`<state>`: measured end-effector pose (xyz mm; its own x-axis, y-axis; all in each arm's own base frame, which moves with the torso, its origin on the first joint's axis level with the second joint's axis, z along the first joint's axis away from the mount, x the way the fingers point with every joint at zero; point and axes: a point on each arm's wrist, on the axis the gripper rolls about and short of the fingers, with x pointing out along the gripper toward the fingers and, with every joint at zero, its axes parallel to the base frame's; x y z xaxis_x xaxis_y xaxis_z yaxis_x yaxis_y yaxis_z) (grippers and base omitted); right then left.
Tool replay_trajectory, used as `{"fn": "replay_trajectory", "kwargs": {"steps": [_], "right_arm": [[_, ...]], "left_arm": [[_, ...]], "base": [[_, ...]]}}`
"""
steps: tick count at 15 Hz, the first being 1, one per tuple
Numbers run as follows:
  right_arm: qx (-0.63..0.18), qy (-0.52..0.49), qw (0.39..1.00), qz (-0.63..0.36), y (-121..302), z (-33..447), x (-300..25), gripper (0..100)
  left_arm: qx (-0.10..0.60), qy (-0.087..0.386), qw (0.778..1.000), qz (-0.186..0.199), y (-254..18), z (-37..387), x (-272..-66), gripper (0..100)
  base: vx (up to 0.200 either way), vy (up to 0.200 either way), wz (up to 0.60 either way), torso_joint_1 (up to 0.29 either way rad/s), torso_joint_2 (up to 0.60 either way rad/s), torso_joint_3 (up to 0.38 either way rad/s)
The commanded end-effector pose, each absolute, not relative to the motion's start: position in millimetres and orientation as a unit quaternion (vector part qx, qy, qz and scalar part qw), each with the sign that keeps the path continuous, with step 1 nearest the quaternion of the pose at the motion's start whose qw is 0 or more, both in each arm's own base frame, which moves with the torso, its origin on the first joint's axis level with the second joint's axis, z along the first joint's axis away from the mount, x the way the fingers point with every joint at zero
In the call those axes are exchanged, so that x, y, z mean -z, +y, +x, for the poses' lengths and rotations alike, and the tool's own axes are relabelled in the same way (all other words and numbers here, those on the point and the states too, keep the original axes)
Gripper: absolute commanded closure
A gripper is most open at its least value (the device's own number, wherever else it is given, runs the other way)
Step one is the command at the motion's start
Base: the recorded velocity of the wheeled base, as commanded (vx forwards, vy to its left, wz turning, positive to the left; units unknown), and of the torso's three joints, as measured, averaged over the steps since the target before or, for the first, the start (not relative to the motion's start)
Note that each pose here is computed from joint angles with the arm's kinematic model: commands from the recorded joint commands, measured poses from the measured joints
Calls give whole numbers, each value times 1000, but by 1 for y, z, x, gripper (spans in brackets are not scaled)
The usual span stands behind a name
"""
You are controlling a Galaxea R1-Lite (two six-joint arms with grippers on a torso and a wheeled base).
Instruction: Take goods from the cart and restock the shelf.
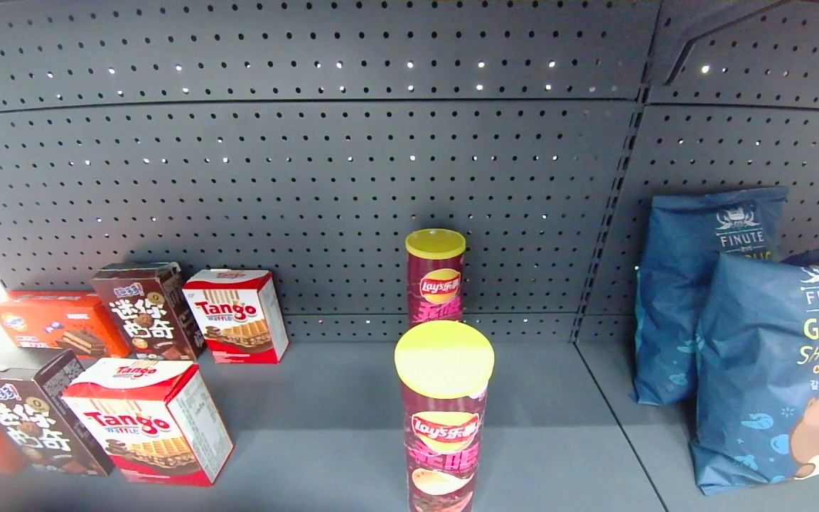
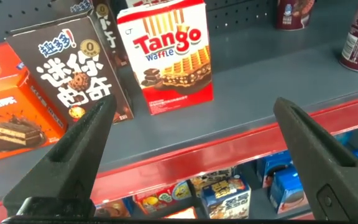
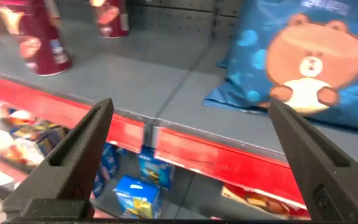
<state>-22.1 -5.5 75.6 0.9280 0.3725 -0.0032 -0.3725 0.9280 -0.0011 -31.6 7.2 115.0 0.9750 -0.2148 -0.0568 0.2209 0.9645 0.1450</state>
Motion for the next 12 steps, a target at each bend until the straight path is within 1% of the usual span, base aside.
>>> {"fn": "replay_trajectory", "kwargs": {"steps": [1,3,4,5,10,12], "right_arm": [[-155,47,987,-5,-2,-16,-77,0],[-36,67,997,1,1,-13,-77,0],[-21,33,999,1,2,-18,-77,0],[-38,-3,999,-2,1,-23,-76,0],[-34,-2,999,-1,1,-23,-76,0],[-34,-2,999,-1,1,-23,-76,0]], "left_arm": [[110,22,991,76,7,-31,-115,0],[109,19,991,75,7,-32,-116,0],[109,19,991,75,7,-32,-116,0],[110,20,991,75,7,-32,-116,0],[135,25,988,76,6,-31,-112,0],[180,30,980,80,4,-30,-107,0]], "base": [[0,0,0,0,0,0],[0,0,0,0,0,0],[0,0,0,0,0,0],[0,0,0,0,0,0],[0,0,0,0,0,0],[0,0,0,0,0,0]]}}
